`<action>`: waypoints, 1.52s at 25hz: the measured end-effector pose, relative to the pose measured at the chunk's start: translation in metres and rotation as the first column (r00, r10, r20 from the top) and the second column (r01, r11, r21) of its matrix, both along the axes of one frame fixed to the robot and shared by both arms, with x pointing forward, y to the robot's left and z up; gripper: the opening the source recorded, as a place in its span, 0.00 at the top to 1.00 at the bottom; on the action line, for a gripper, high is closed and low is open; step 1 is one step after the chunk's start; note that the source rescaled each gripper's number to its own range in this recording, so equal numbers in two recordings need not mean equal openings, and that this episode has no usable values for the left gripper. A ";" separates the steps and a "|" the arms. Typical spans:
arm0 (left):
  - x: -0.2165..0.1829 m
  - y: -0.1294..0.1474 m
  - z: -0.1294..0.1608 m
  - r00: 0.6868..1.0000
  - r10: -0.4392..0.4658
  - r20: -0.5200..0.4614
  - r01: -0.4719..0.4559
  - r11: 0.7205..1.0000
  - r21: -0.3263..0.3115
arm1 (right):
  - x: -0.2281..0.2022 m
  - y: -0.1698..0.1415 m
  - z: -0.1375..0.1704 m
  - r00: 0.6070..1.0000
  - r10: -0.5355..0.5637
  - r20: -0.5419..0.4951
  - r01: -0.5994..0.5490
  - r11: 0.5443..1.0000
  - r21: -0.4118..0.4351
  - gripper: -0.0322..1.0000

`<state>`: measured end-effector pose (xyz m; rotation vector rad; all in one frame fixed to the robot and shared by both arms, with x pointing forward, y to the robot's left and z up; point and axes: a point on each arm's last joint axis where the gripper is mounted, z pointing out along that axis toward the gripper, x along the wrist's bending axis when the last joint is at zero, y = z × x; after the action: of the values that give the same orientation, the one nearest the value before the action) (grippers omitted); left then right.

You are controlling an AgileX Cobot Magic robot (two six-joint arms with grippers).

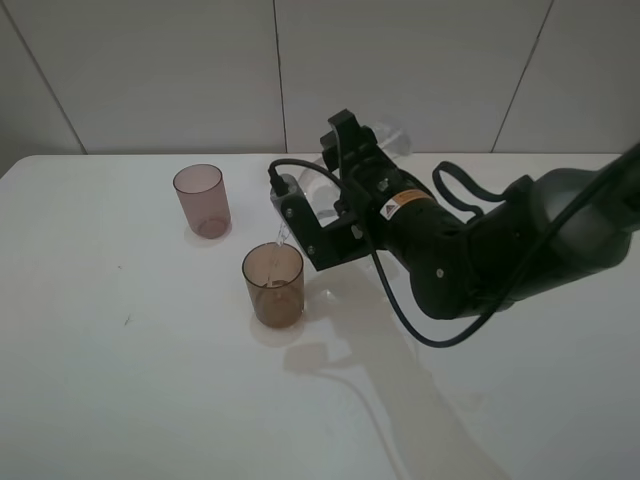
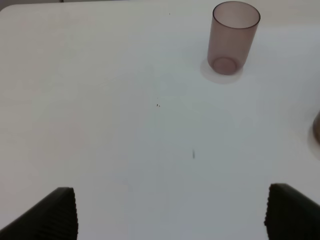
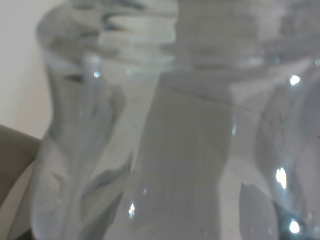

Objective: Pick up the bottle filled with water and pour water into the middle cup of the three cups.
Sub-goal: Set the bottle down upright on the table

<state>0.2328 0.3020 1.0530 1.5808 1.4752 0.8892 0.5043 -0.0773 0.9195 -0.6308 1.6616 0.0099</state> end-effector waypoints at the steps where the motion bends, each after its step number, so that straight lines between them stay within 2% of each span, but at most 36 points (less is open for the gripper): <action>1: 0.000 0.000 0.000 1.000 0.000 0.000 0.000 1.000 0.000 | 0.000 0.000 0.000 1.000 -0.001 0.004 0.001 1.000 0.000 0.97; 13: 0.000 0.000 0.000 1.000 0.000 0.000 0.000 1.000 0.000 | 0.001 -0.001 0.004 0.998 0.003 0.061 0.000 0.999 -0.043 0.97; 17: 0.000 0.000 0.000 1.000 0.000 0.000 0.000 1.000 0.000 | 0.001 -0.001 0.004 0.997 0.014 0.082 -0.007 0.996 -0.084 0.97; 38: 0.000 0.000 0.000 1.000 0.000 0.000 0.000 1.000 0.000 | -0.007 0.010 0.007 0.988 0.077 0.133 -0.059 0.989 -0.135 0.97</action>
<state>0.2328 0.3020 1.0530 1.5808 1.4752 0.8892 0.4971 -0.0672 0.9264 -0.7707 1.5153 -0.0925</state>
